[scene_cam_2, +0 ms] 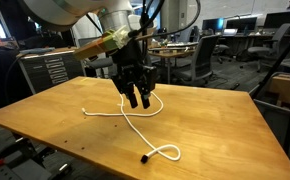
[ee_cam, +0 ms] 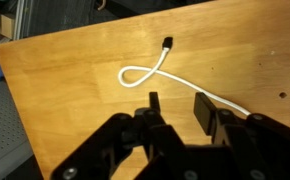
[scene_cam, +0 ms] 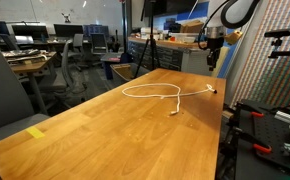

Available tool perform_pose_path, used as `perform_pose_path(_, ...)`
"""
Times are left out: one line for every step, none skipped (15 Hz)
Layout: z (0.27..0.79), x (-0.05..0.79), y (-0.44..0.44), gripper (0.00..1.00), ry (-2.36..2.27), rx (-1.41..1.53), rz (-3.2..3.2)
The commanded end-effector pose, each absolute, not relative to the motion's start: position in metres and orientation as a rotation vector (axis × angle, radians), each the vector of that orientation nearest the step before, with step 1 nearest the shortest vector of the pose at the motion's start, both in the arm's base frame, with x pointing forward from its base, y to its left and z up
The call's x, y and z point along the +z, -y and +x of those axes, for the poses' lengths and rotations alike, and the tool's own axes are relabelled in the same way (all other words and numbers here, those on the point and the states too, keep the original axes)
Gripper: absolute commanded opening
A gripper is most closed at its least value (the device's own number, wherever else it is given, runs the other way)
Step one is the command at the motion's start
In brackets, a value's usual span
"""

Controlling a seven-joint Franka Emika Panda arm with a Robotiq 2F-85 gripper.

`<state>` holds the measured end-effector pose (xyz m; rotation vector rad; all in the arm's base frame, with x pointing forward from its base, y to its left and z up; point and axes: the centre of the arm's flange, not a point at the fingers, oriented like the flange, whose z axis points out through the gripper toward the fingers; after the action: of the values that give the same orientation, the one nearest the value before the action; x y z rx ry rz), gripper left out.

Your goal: Tie a knot using the white rope on the table

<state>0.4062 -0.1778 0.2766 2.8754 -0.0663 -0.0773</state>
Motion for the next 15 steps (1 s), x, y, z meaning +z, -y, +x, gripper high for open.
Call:
perform_pose_path(0.42,0.28,0.143,0.74,-0.065,-0.002,2.897)
perform_pose_path(0.424,0.28,0.128,0.83,-0.115,-0.003,2.916)
perform_pose_path(0.428,0.277,0.112,0.89,-0.17,-0.005,2.932)
perform_pose_path(0.431,0.271,0.093,0.96,-0.238,-0.019,2.946)
perform_pose_path(0.433,0.261,0.073,1.0,-0.322,-0.041,2.931)
perform_pose_path(0.432,0.249,0.05,1.0,-0.422,-0.084,2.934)
perform_pose_path(0.43,0.239,0.031,1.0,-0.495,-0.128,2.928)
perform_pose_path(0.428,0.227,0.01,1.0,-0.537,-0.189,2.94)
perform_pose_path(0.427,0.217,-0.007,1.0,-0.542,-0.208,2.967)
perform_pose_path(0.427,0.209,-0.025,1.0,-0.518,-0.219,3.029)
perform_pose_path(0.428,0.204,-0.04,1.0,-0.495,-0.235,3.096)
perform_pose_path(0.424,0.199,-0.054,1.0,-0.621,-0.252,3.12)
perform_pose_path(0.42,0.199,-0.065,1.0,-0.742,-0.272,3.072)
perform_pose_path(0.413,0.196,-0.053,1.0,-0.608,-0.27,3.07)
perform_pose_path(0.412,0.193,-0.063,1.0,-0.667,-0.279,3.068)
